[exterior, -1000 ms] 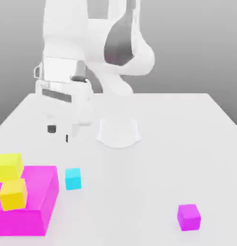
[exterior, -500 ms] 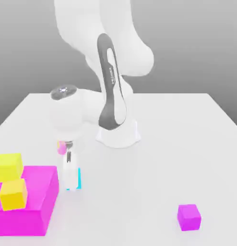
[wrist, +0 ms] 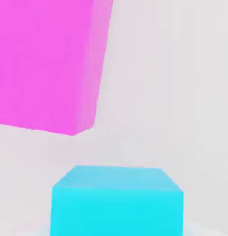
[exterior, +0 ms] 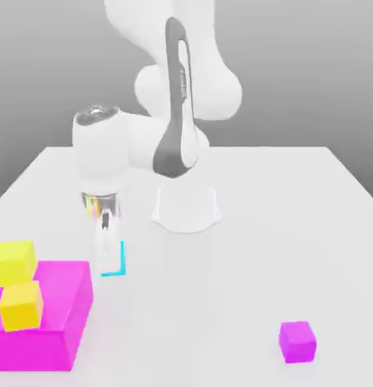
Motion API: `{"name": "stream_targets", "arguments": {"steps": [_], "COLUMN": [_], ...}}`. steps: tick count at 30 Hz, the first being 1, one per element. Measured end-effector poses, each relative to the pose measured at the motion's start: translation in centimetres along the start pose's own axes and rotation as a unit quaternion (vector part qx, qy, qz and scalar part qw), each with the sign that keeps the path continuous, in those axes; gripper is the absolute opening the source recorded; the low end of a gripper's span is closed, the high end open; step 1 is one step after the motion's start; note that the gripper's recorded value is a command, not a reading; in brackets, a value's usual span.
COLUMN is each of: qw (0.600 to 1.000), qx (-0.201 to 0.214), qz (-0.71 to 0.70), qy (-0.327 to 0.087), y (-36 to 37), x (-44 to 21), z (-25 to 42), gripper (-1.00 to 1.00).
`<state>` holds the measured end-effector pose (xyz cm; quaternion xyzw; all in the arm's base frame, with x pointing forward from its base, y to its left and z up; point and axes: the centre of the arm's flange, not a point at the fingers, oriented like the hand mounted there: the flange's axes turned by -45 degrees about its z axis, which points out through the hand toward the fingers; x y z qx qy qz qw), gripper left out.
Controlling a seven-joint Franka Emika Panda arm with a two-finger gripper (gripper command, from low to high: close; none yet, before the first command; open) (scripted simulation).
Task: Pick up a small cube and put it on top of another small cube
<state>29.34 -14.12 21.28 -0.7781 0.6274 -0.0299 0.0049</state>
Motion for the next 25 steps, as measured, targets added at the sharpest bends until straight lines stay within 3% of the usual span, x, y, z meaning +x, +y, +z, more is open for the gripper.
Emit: {"name": "stream_targets", "arguments": {"steps": [8, 17, 21, 22, 25], "qw": [0.988, 0.949, 0.94, 0.939, 0.939], "qx": [0.006, -0.009, -0.012, -0.013, -0.013], "qz": [-0.151, -0.313, -0.34, -0.341, -0.341], "qy": [-0.006, -0.025, -0.027, -0.027, -0.027], "y": [-6.7, -11.9, -12.6, -12.5, -12.5], "x": [5.7, 13.1, 13.9, 13.9, 13.9], "z": [-4.8, -10.1, -6.6, -5.4, -5.4], "gripper": [-1.0, -1.0, -1.0, 1.0, 1.0]}}
